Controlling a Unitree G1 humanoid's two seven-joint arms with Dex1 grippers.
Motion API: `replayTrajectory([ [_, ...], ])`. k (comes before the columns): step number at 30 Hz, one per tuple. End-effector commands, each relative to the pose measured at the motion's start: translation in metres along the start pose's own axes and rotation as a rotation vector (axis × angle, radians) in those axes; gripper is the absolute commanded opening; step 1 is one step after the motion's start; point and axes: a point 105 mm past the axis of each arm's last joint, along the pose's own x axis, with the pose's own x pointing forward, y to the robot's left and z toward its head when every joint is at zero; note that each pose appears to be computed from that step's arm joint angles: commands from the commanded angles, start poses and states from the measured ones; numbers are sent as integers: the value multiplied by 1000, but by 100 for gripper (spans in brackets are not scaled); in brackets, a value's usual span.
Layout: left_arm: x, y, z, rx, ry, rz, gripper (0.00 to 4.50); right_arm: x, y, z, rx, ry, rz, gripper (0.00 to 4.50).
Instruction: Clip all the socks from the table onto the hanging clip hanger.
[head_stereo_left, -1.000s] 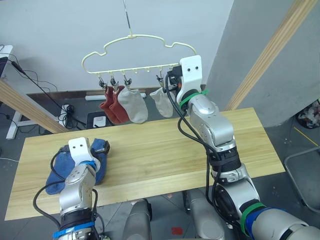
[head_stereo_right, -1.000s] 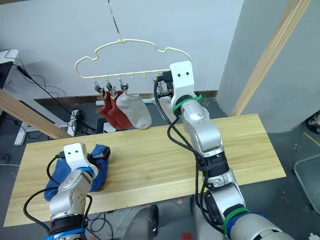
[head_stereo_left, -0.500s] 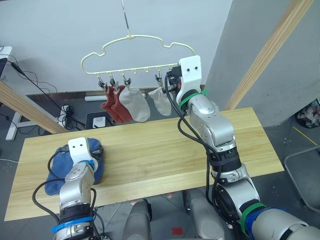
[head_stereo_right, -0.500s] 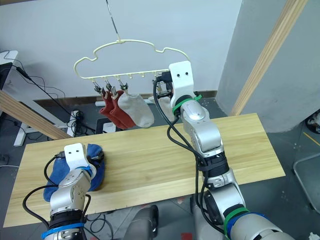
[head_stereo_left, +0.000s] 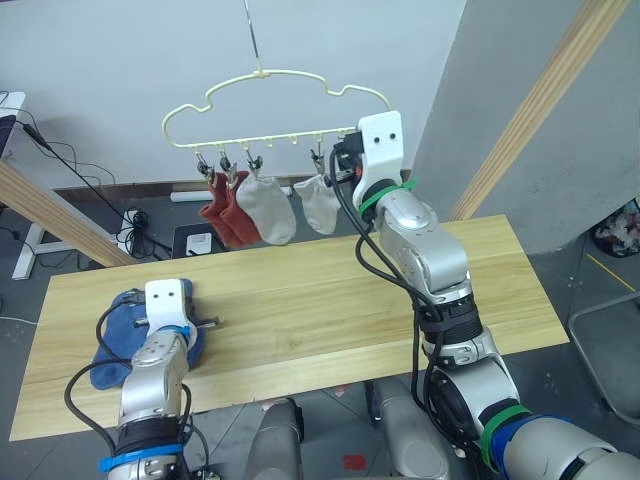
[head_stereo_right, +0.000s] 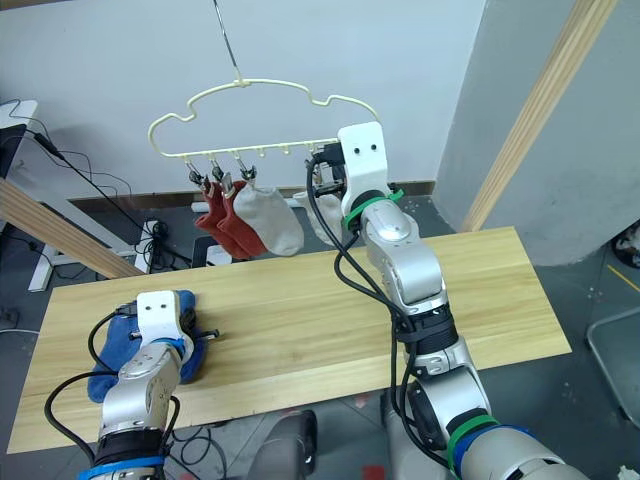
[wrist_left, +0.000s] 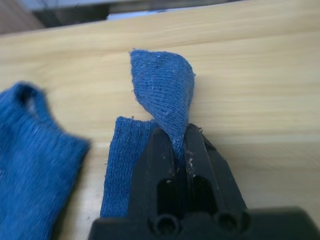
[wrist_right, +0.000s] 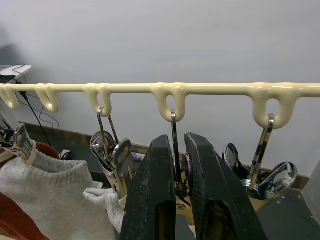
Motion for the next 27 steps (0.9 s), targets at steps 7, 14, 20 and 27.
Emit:
replayTrajectory([
  [7, -48, -144, 103, 515, -595, -724, 0, -3, 5, 18, -4, -64, 15, 6],
  [14, -59, -195, 142, 551, -783, -829, 0, -4, 6, 21, -2, -67, 16, 6],
  [20, -44, -211, 156, 470, -771, -773, 0, -4, 5, 21, -4, -65, 15, 6],
  [27, -36, -208, 165, 430, -781, -702, 0, -5, 4, 20, -5, -61, 11, 6],
])
